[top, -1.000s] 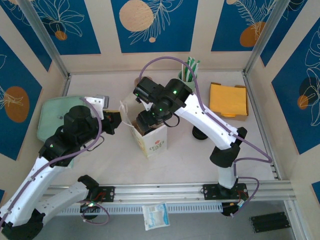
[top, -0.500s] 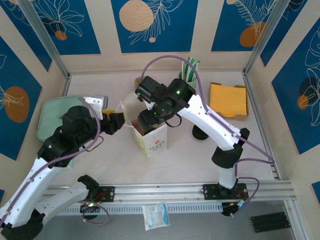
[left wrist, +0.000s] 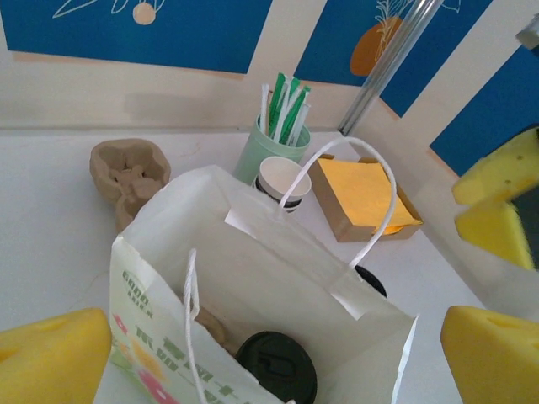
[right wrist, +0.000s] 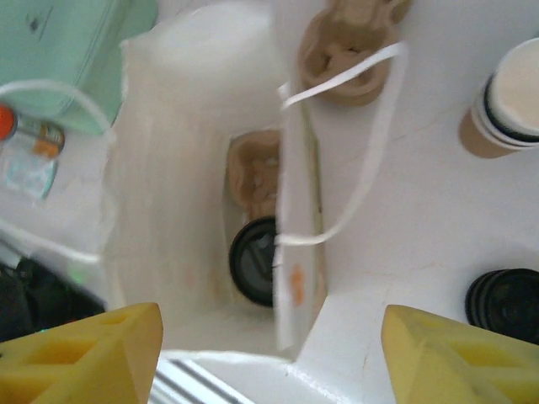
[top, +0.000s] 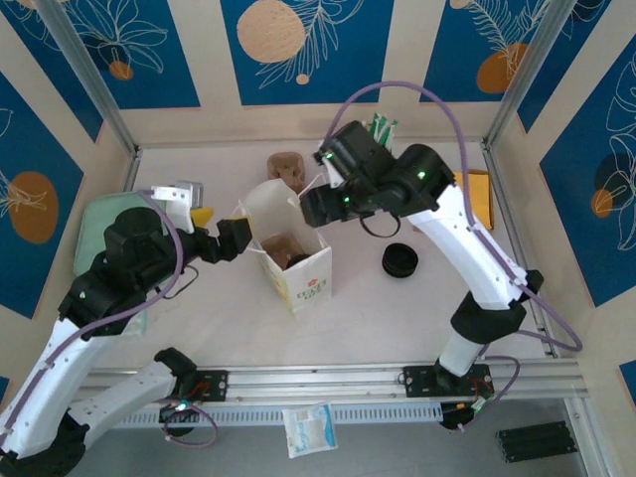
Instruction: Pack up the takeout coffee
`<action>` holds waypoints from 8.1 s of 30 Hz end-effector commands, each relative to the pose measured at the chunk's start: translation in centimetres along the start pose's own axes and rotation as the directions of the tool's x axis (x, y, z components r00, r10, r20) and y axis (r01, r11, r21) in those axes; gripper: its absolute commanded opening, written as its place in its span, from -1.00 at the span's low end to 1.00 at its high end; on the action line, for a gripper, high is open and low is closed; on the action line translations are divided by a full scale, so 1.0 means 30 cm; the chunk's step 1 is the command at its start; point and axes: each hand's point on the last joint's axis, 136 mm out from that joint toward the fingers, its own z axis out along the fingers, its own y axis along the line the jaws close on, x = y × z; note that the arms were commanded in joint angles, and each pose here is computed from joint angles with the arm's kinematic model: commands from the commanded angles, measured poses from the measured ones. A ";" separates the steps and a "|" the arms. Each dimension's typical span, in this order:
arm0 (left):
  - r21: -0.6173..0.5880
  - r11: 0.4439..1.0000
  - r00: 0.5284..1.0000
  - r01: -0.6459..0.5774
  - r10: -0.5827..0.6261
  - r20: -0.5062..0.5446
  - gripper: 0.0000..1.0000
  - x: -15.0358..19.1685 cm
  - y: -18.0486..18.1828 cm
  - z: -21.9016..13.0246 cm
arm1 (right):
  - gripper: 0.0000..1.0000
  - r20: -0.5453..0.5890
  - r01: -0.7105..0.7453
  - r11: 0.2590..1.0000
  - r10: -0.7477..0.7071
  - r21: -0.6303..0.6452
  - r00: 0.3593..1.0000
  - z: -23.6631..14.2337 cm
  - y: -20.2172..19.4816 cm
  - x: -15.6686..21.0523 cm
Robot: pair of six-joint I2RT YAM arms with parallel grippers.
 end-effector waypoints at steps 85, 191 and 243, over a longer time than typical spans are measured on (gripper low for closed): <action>0.080 0.996 0.987 -0.045 0.057 -0.151 0.99 -0.149 -0.127 0.462 | -0.55 0.161 -0.489 0.871 0.490 -0.049 0.857 0.656 -1.001 -0.436; -0.203 0.979 0.995 -0.021 0.000 -0.102 0.99 -0.025 0.085 0.080 | -1.00 0.283 0.209 0.945 -0.135 -0.251 0.950 -0.240 0.158 -0.146; -0.176 0.984 0.996 -0.021 0.006 -0.085 0.99 -0.024 0.075 0.104 | -0.05 -0.113 0.293 0.936 -0.318 -0.195 0.941 0.346 0.291 -0.028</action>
